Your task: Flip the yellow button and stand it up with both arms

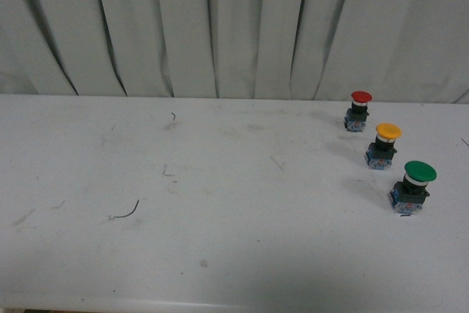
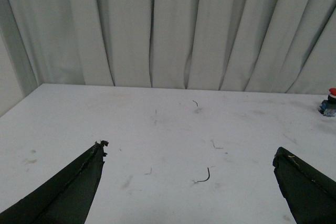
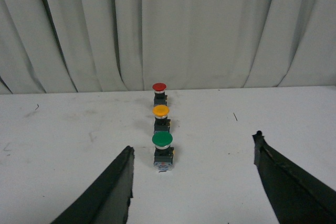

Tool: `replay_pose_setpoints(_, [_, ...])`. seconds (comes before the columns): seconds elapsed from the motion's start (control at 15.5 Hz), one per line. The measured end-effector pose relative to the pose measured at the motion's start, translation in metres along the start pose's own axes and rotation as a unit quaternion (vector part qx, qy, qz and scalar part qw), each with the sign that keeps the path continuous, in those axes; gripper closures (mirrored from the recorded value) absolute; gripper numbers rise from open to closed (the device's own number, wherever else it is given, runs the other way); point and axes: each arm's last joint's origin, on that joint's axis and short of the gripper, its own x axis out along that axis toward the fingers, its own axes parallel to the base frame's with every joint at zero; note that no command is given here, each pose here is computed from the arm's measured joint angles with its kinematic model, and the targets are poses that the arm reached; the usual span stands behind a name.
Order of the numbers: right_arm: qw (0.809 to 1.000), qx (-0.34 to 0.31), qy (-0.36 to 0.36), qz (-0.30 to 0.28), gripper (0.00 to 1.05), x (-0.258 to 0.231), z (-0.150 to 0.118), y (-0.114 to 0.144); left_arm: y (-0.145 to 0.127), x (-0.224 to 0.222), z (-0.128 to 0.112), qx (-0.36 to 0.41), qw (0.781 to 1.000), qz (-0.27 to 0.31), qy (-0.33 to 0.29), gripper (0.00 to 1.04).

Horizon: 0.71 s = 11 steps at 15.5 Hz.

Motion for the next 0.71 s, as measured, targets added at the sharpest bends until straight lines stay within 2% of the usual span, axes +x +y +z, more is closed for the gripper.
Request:
replay_pose_setpoints(0.19, [1.0, 0.0, 0.0, 0.0, 0.05, 0.0, 0.0, 0.0, 0.0, 0.0, 0.0, 0.0, 1.0, 0.0, 0.0, 0.07])
replay_pose_setpoints(0.26, [1.0, 0.0, 0.0, 0.0, 0.07, 0.0, 0.0, 0.0, 0.0, 0.0, 0.0, 0.0, 1.0, 0.0, 0.0, 0.07])
replay_pose_setpoints(0.71, [1.0, 0.0, 0.0, 0.0, 0.07, 0.0, 0.0, 0.0, 0.0, 0.0, 0.0, 0.0, 1.0, 0.0, 0.0, 0.07])
